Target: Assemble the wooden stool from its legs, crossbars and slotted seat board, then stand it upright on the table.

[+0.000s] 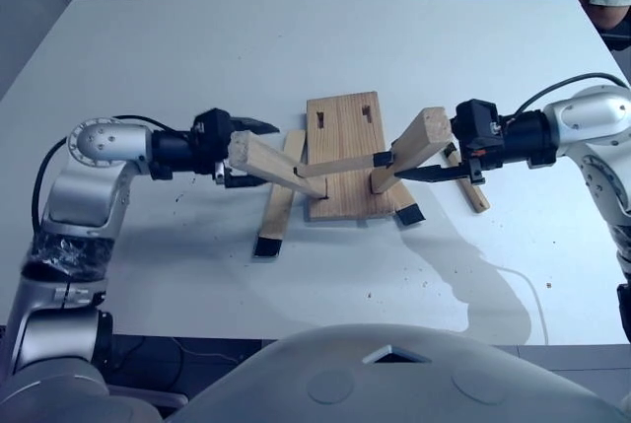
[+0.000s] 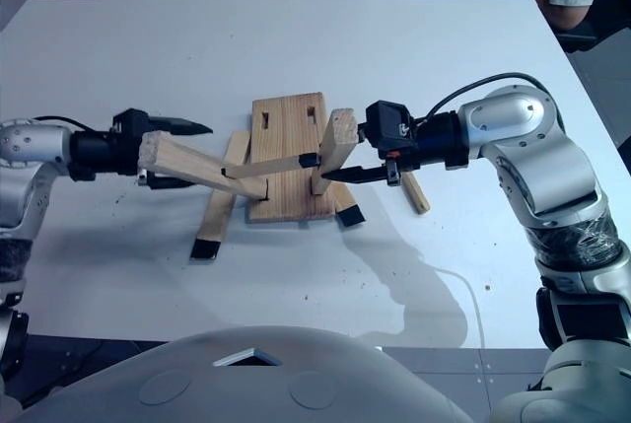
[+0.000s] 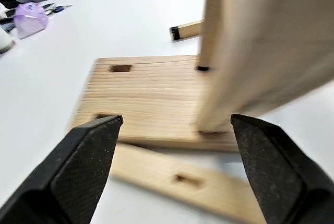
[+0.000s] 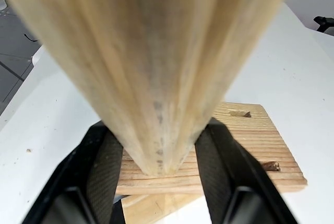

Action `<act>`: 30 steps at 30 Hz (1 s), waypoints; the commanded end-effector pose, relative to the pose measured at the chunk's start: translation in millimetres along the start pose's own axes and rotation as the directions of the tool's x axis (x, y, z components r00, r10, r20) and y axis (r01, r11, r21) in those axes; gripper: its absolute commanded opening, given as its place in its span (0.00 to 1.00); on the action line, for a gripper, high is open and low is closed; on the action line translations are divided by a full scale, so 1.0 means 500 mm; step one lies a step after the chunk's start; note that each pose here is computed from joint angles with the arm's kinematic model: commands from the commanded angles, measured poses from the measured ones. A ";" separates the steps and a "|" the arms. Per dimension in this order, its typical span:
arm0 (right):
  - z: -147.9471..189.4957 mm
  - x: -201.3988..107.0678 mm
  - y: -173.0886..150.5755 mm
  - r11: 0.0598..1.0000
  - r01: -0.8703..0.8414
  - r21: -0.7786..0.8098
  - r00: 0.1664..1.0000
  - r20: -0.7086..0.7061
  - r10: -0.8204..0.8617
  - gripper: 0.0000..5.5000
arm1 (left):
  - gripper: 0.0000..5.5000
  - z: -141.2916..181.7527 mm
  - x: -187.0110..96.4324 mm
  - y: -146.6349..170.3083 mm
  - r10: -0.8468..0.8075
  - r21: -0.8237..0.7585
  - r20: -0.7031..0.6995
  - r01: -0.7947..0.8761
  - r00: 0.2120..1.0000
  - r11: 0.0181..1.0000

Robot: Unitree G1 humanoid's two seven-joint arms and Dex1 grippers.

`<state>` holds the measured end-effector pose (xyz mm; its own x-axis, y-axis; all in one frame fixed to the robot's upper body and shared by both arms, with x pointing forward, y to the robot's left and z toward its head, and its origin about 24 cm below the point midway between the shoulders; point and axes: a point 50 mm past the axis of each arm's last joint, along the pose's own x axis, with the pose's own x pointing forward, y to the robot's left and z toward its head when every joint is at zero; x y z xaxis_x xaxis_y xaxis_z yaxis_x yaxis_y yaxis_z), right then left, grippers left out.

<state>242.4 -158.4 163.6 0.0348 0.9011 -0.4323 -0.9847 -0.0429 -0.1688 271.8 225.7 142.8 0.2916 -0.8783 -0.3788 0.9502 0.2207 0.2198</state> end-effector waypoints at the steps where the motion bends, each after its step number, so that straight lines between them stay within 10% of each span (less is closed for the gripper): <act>1: -0.058 0.031 0.029 0.990 -0.065 0.125 0.995 -0.063 0.073 0.36 | 0.70 0.055 0.046 0.082 0.006 0.004 0.098 -0.007 0.995 1.000; 11: -0.062 0.044 0.009 0.991 -0.091 0.101 0.993 -0.071 0.099 0.36 | 0.70 0.243 0.158 0.034 -0.619 0.121 0.243 0.609 0.747 0.784; 25: -0.066 0.062 0.010 0.989 -0.121 0.090 0.989 -0.074 0.128 0.36 | 0.70 0.002 0.285 -0.022 -0.674 -0.151 -0.058 0.661 0.737 0.735; 30: -0.059 0.061 0.002 0.991 -0.113 0.077 0.990 -0.071 0.119 0.36 | 0.70 0.056 0.270 0.040 -0.509 -0.135 0.130 0.523 0.851 0.841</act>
<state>254.9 -145.2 155.3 -0.0117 0.9070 -0.4210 -0.9806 -0.0929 -0.1727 324.0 93.1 144.7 -0.3443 -0.8929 -0.2901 0.9372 -0.3454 -0.0492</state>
